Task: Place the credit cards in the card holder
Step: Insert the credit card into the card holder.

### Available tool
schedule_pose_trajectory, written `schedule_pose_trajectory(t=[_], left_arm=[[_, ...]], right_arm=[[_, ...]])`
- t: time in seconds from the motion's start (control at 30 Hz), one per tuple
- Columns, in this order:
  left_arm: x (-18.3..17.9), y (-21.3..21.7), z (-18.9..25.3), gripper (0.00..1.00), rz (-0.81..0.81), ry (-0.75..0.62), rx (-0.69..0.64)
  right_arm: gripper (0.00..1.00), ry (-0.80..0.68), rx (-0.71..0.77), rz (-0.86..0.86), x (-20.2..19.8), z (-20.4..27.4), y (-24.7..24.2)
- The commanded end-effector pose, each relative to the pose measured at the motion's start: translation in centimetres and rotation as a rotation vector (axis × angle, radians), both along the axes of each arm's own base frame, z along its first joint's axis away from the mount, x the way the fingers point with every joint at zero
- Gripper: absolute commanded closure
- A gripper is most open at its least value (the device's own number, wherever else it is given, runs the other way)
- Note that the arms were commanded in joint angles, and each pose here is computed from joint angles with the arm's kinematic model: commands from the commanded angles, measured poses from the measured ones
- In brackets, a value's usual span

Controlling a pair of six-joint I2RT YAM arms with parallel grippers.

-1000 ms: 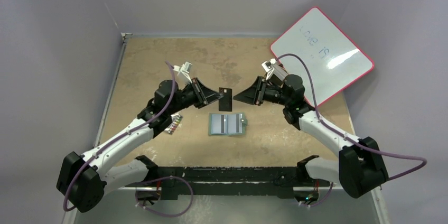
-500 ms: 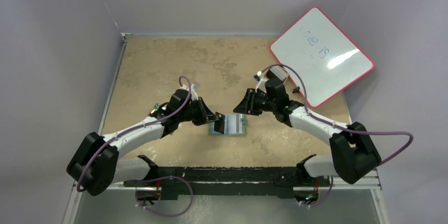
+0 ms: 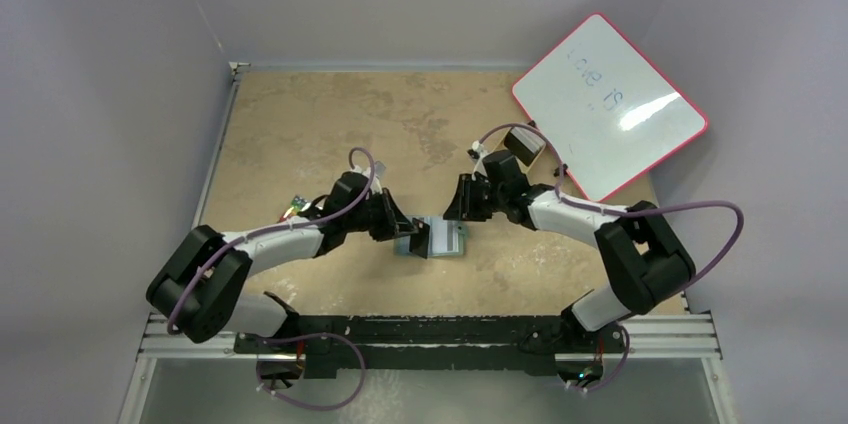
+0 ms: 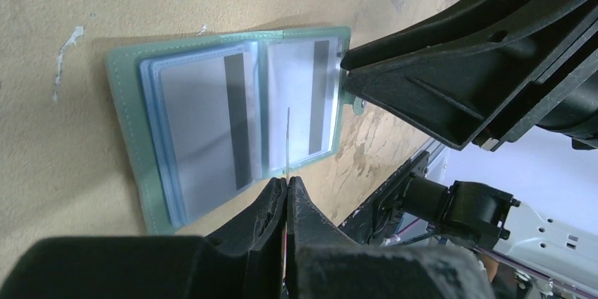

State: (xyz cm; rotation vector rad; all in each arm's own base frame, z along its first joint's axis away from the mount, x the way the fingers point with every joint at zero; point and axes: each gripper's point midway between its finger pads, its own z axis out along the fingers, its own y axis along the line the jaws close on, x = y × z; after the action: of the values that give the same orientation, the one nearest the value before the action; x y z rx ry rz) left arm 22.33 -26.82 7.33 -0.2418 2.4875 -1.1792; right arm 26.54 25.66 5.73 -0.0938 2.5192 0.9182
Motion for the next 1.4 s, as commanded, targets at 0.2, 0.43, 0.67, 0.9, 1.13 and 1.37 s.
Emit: schedule_pose_trajectory(t=[0.2,0.43,0.67,0.9,1.13,1.37], left_arm=[[1.4,-1.5,0.2,1.0,-0.022,-0.036,-0.066],[2.0,-1.7,-0.6,1.0,-0.021,-0.03,-0.045],[2.4,-1.8,-1.4,1.0,-0.015,-0.029,-0.032],[2.8,-1.4,-1.9,1.0,0.002,-0.038,-0.003],[3.5,-1.5,-2.1,1.0,0.017,-0.058,-0.001],[3.8,-1.8,-2.4,1.0,0.023,-0.067,-0.024]], right_arm=[[0.69,-0.015,-0.109,0.0,0.5,-2.1,-1.1],[0.72,-0.007,-0.137,0.003,0.2,-3.0,-1.6],[0.72,-0.016,-0.146,-0.008,0.3,-2.9,-1.9],[0.73,-0.018,-0.152,-0.015,0.2,-3.0,-2.2],[0.73,-0.012,-0.15,-0.013,-0.2,-3.2,-2.3],[0.73,-0.016,-0.157,-0.018,-0.1,-2.9,-2.4]])
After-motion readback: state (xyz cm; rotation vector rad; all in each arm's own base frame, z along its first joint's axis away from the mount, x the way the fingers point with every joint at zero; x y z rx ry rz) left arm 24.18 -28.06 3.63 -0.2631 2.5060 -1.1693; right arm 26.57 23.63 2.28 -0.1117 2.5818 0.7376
